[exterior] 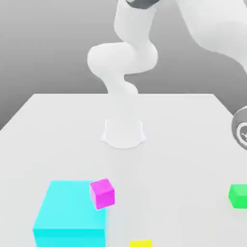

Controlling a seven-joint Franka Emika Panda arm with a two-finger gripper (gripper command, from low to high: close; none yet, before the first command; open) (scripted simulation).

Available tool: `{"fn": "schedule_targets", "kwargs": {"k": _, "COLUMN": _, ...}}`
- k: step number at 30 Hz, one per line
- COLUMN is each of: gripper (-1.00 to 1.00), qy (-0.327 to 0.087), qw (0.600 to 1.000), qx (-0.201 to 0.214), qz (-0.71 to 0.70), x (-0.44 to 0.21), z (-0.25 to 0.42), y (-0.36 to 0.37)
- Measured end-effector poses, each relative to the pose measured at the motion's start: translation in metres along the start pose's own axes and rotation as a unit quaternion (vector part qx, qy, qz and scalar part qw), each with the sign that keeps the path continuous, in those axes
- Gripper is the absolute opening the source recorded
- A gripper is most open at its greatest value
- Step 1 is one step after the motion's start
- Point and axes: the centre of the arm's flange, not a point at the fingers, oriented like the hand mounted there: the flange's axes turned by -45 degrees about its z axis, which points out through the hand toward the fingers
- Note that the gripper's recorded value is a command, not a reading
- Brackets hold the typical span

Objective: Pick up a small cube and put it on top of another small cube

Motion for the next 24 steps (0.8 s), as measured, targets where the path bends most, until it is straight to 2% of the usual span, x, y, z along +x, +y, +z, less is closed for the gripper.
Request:
{"fn": "schedule_targets", "kwargs": {"k": 7, "gripper": -1.0, "qy": 0.0, "qw": 0.986, "qx": 0.0, "qz": 0.168, "x": -0.142, "z": -0.052, "y": 0.024}}
{"fn": "schedule_targets", "kwargs": {"k": 13, "gripper": -1.0, "qy": 0.001, "qw": 0.946, "qx": 0.0, "qz": 0.325, "x": -0.272, "z": -0.082, "y": 0.01}}
{"fn": "schedule_targets", "kwargs": {"k": 17, "gripper": -1.0, "qy": 0.002, "qw": 0.918, "qx": 0.001, "qz": 0.397, "x": -0.324, "z": -0.088, "y": -0.018}}
{"fn": "schedule_targets", "kwargs": {"k": 21, "gripper": -1.0, "qy": 0.001, "qw": 0.912, "qx": 0.001, "qz": 0.409, "x": -0.332, "z": -0.04, "y": -0.023}}
{"fn": "schedule_targets", "kwargs": {"k": 22, "gripper": 1.0, "qy": 0.001, "qw": 0.912, "qx": 0.001, "qz": 0.409, "x": -0.332, "z": -0.032, "y": -0.024}}
{"fn": "schedule_targets", "kwargs": {"k": 24, "gripper": 1.0, "qy": 0.001, "qw": 0.912, "qx": 0.001, "qz": 0.409, "x": -0.332, "z": -0.032, "y": -0.024}}
